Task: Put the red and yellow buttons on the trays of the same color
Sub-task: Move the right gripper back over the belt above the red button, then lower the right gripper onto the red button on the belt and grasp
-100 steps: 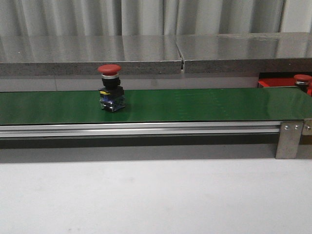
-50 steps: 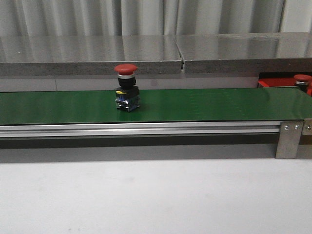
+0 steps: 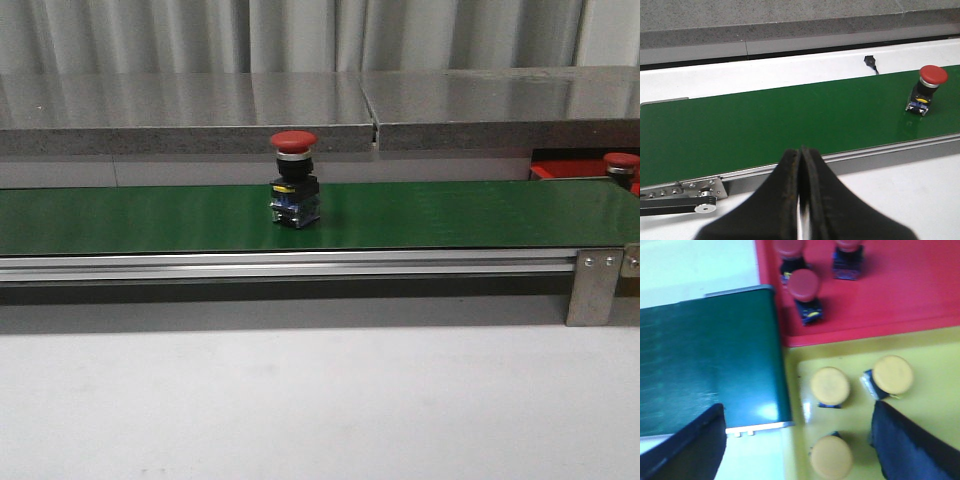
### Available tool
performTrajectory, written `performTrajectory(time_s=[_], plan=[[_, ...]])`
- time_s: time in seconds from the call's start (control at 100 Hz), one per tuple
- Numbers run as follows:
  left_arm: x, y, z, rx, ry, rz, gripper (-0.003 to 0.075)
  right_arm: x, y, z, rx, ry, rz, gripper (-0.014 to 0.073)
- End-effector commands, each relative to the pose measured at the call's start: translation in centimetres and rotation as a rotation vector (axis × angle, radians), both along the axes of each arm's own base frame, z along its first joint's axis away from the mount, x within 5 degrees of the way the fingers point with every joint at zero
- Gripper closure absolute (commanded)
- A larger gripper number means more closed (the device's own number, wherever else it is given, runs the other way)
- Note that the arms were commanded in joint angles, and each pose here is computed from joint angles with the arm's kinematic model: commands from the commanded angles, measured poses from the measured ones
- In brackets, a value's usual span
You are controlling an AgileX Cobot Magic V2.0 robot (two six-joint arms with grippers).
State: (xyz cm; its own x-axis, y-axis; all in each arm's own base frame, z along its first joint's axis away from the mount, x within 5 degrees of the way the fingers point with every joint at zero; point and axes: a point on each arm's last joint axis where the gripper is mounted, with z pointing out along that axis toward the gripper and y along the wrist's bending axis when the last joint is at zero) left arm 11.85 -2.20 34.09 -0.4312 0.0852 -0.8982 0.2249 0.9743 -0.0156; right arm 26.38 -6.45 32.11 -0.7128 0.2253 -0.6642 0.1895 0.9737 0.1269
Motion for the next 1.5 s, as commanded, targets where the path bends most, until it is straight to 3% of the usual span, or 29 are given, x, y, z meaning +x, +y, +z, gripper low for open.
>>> performTrajectory(time_s=[0.0,0.31,0.53,0.75,0.99,1.38,1.49], plan=[[0.2,0.0,1.5,-0.021,-0.095,0.007,0.0739,0.2,2.0,3.2,-0.033,-0.089,0.094,0.0005],[0.2,0.0,1.5,-0.021,-0.095,0.007,0.0739,1.6,9.3,7.2,-0.047,-0.118,0.410,0.0005],[0.2,0.0,1.5,-0.021,-0.095,0.007,0.0739,3.6,13.7,7.6,-0.039,-0.085,0.568,0.0005],[0.2,0.0,1.5,-0.021,-0.095,0.007,0.0739,6.0,17.1,6.1,-0.039,0.001,0.673,0.0005],[0.2,0.0,1.5,-0.021,-0.095,0.007,0.0739,8.6,19.6,3.7,-0.103,0.077,0.799,0.0005],[0.2,0.0,1.5,-0.021,-0.095,0.007,0.0739,12.1,20.6,-0.5,-0.125,0.099,0.817,0.0005],[0.2,0.0,1.5,-0.021,-0.095,0.007,0.0739,12.6,20.7,-0.7,-0.129,0.069,0.806,0.0071]])
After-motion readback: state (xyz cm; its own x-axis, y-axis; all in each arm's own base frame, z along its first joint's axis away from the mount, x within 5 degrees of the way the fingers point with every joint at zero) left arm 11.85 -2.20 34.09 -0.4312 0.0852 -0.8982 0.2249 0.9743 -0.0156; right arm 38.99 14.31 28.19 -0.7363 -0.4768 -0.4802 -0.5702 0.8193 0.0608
